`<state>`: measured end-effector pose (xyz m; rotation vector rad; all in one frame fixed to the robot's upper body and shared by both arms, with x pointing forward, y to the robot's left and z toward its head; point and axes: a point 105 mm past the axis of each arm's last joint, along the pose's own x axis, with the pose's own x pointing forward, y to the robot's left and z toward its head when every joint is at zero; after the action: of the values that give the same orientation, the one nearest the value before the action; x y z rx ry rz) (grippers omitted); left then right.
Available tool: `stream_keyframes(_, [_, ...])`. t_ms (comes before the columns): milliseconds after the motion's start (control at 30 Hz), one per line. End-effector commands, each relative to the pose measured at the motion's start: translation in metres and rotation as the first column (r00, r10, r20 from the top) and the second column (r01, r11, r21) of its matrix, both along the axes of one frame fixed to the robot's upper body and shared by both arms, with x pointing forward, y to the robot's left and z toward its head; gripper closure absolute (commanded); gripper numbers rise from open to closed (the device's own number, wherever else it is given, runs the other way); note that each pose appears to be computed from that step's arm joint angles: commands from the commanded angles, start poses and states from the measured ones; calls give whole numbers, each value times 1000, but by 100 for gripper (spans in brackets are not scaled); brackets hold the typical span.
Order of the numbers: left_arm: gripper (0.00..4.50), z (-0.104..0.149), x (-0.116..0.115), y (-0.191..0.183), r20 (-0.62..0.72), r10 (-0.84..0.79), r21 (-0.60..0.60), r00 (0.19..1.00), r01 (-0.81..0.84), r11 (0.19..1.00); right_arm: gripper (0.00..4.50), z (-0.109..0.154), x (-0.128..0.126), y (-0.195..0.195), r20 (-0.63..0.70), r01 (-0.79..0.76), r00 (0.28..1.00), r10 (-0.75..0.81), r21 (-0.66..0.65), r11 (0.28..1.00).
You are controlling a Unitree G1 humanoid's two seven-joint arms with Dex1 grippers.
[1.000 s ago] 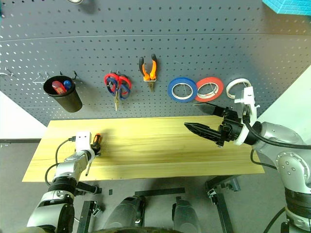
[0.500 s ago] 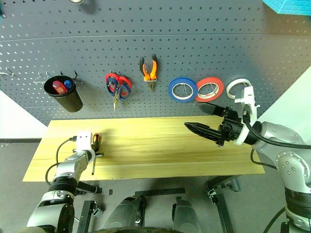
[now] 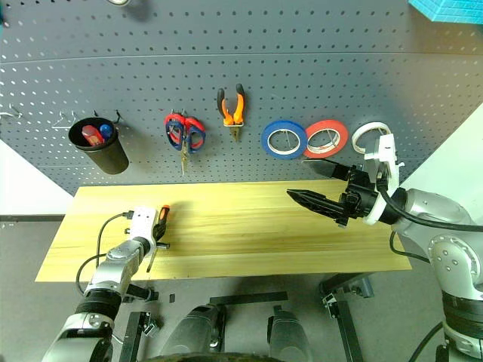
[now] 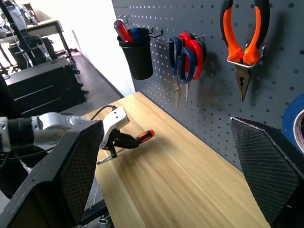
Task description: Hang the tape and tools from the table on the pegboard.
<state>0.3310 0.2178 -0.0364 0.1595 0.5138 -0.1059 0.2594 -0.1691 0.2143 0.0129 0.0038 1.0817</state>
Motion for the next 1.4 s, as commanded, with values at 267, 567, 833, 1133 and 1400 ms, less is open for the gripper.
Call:
stream_keyframes(267, [398,46,9,-39,245,-224,18,943,226,974,0,5,1,-1,35,3,999,-4,9,1000])
stream_keyframes(567, [398,85,1,-77,408,-399,66,821,410,910,0,5,1,-3,36,9,999,-9,8,1000])
stream_keyframes(833, [398,143,-11,-98,567,-458,103,684,493,864,0,4,3,-6,35,18,999,-18,0,1000])
stream_keyframes(1133, [398,195,-15,-114,684,-455,133,570,516,846,0,24,0,-5,93,-21,996,17,32,999])
stream_keyframes(1400, [398,230,-10,-117,747,-431,157,506,495,854,0,48,6,-20,171,8,985,-15,41,999])
